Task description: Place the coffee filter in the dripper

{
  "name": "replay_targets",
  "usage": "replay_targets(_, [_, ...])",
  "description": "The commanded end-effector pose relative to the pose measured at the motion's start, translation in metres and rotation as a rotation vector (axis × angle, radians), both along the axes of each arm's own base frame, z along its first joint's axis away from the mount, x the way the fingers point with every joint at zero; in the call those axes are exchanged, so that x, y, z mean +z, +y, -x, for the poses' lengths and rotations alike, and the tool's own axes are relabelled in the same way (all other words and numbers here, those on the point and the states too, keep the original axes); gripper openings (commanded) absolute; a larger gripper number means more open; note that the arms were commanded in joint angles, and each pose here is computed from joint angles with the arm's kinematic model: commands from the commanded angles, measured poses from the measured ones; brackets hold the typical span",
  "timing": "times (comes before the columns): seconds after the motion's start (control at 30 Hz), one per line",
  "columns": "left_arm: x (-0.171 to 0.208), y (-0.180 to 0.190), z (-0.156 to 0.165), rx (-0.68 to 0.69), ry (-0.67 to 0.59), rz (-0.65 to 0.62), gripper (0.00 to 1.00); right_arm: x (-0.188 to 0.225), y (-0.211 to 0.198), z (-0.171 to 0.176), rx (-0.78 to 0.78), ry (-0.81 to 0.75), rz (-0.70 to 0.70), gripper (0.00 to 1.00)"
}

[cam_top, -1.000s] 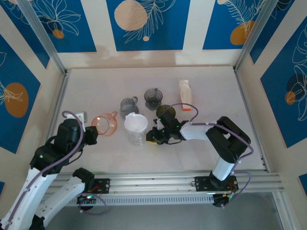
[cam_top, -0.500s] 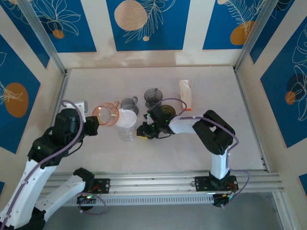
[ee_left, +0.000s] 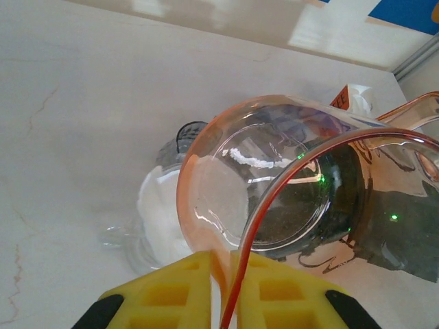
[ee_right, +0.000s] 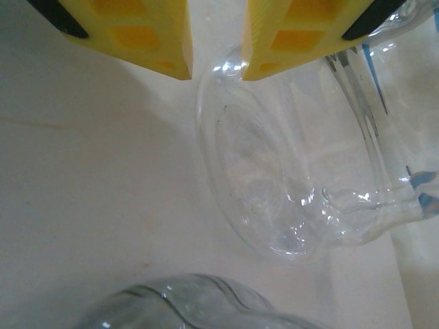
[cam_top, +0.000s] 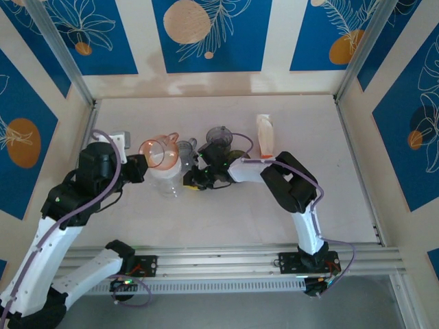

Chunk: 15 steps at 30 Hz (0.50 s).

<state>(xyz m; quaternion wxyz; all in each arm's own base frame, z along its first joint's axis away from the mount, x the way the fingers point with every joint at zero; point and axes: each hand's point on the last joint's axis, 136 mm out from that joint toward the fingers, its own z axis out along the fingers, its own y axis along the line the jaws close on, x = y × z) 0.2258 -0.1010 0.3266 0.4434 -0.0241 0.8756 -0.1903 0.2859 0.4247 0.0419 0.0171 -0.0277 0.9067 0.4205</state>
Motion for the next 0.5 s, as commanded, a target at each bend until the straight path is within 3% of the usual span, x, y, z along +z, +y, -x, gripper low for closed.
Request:
replay_targets(0.0, [0.028, -0.012, -0.007, -0.045, -0.083, 0.060, 0.14, 0.004, 0.011, 0.008, 0.033, 0.031, -0.017, 0.27])
replay_targets(0.2, [0.019, -0.027, -0.013, -0.093, -0.048, 0.090, 0.14, 0.008, -0.012, 0.014, -0.007, -0.001, 0.024, 0.31])
replay_targets(0.47, [0.020, -0.046, -0.017, -0.166, -0.049, 0.131, 0.14, 0.016, -0.068, 0.046, -0.062, -0.043, 0.099, 0.31])
